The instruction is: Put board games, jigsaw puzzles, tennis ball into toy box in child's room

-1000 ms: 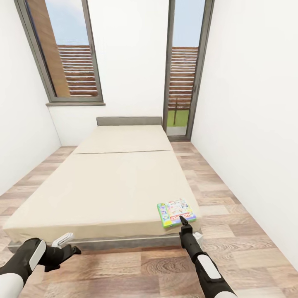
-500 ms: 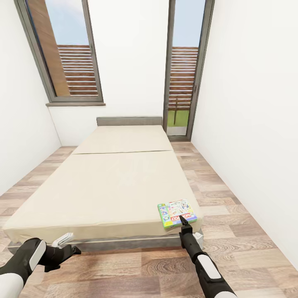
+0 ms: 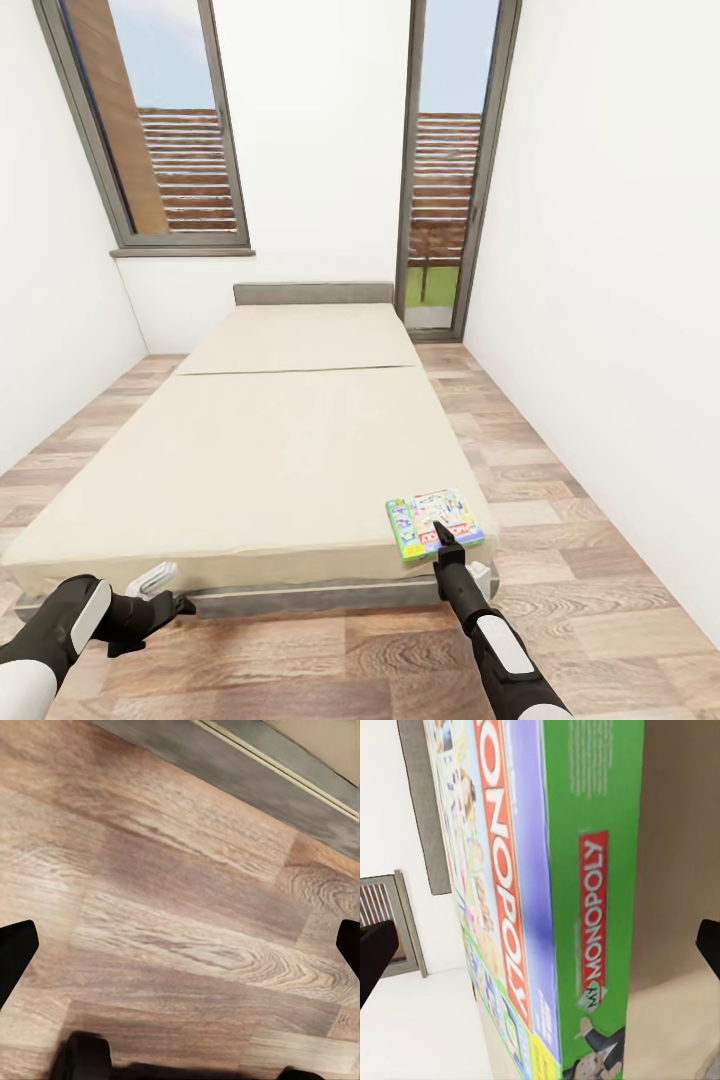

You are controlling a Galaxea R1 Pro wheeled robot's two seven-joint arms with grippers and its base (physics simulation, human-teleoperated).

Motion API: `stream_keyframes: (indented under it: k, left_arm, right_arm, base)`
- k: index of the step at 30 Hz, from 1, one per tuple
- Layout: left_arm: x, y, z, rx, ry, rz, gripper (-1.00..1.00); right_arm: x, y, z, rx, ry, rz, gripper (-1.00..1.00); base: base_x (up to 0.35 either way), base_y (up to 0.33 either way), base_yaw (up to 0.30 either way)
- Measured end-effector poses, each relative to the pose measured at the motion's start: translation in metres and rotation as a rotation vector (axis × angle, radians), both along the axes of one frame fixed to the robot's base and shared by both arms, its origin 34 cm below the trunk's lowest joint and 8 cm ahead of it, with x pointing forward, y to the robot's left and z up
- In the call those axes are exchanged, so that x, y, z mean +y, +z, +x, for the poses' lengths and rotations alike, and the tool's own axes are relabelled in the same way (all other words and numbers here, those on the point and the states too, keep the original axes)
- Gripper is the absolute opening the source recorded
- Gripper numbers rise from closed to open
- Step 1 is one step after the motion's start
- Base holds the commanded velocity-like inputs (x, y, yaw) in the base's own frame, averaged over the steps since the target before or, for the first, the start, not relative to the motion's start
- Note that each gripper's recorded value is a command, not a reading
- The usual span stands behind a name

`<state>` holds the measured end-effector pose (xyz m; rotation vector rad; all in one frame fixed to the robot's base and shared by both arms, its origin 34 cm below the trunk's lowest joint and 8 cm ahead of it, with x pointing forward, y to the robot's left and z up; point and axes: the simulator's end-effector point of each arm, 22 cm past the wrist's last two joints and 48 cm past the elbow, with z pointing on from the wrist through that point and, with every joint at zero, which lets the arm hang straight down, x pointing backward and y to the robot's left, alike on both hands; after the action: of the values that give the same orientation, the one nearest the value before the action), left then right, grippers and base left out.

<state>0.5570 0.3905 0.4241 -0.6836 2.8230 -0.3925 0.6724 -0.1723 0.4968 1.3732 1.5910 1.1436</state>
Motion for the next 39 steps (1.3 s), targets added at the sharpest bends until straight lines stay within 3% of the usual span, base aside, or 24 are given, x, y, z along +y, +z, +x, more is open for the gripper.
stream_keyframes:
  k: [39]
  left_arm:
    - [-0.0067,-0.0022,-0.0050,0.024,-0.010,-0.013,1.00]
  right_arm:
    - [0.0005,0.0000,-0.0001,0.000,0.002,0.002,1.00]
  base:
    - [0.001,0.001,0.000]
